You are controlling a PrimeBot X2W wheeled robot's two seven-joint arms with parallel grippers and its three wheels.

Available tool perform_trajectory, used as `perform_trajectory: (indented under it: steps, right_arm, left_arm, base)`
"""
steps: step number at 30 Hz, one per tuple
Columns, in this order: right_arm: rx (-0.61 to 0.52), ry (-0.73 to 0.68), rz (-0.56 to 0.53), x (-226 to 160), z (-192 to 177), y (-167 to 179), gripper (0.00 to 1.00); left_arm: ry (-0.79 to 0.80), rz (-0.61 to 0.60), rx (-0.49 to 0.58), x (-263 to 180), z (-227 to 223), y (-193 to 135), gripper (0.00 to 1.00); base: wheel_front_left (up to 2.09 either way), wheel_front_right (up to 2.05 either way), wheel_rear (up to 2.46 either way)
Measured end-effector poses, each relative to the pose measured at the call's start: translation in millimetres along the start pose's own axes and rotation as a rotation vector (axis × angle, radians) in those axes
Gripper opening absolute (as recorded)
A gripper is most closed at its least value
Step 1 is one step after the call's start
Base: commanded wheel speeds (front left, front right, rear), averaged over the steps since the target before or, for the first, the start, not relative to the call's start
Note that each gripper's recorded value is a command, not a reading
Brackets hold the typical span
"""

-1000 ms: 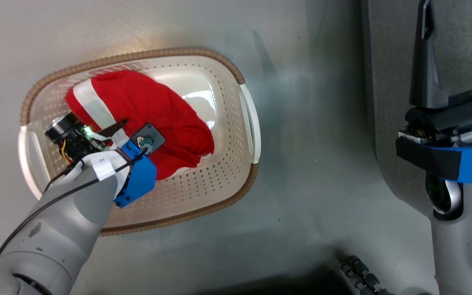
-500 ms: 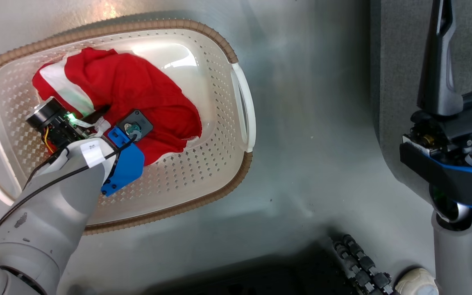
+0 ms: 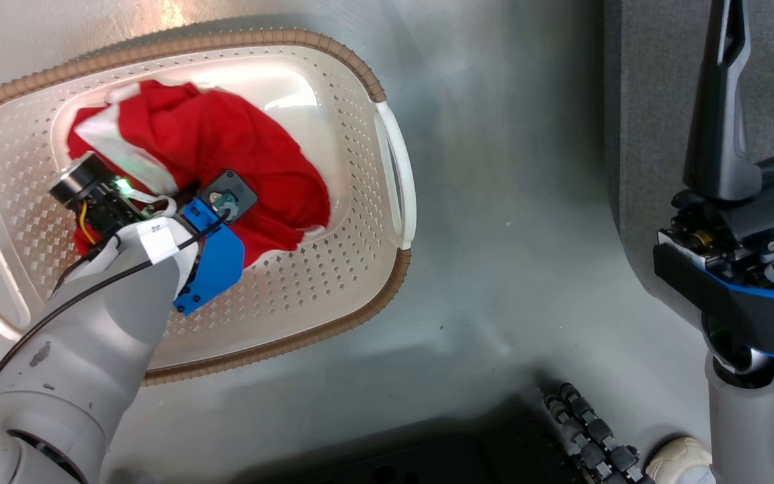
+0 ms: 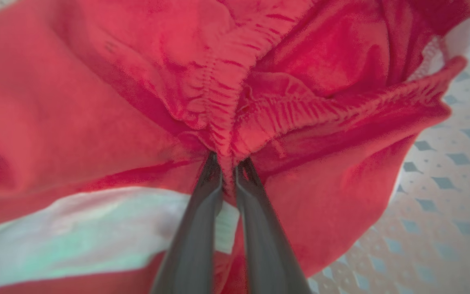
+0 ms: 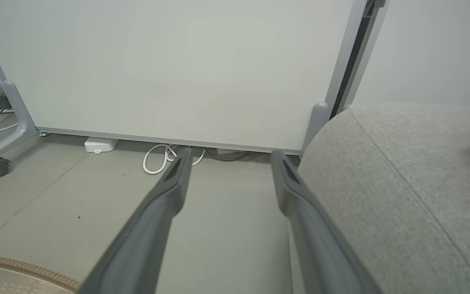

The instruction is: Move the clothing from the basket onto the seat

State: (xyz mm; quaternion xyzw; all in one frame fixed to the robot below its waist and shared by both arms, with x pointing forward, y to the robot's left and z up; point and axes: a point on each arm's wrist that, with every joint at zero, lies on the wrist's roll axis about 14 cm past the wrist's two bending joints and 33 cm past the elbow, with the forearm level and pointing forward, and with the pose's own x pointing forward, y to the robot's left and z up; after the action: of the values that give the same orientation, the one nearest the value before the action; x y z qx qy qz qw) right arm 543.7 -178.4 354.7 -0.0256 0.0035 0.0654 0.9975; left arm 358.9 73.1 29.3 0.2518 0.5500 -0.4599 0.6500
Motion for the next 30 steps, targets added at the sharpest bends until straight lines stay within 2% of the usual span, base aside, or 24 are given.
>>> perform_trajectory:
  steps: [13,30]
  right_arm:
    - [0.014,-0.066,0.002,4.5,31.5,2.1,1.00]
    - [0.049,-0.168,0.007,-7.4,103.3,7.6,1.00]
  left_arm:
    - [-0.113,0.016,-0.012,-23.8,32.9,-3.3,0.00]
    - [-0.390,0.098,-0.074,-110.3,94.0,-18.9,0.00]
  base:
    - [0.00,0.00,0.00]
    - [0.00,0.00,0.00]
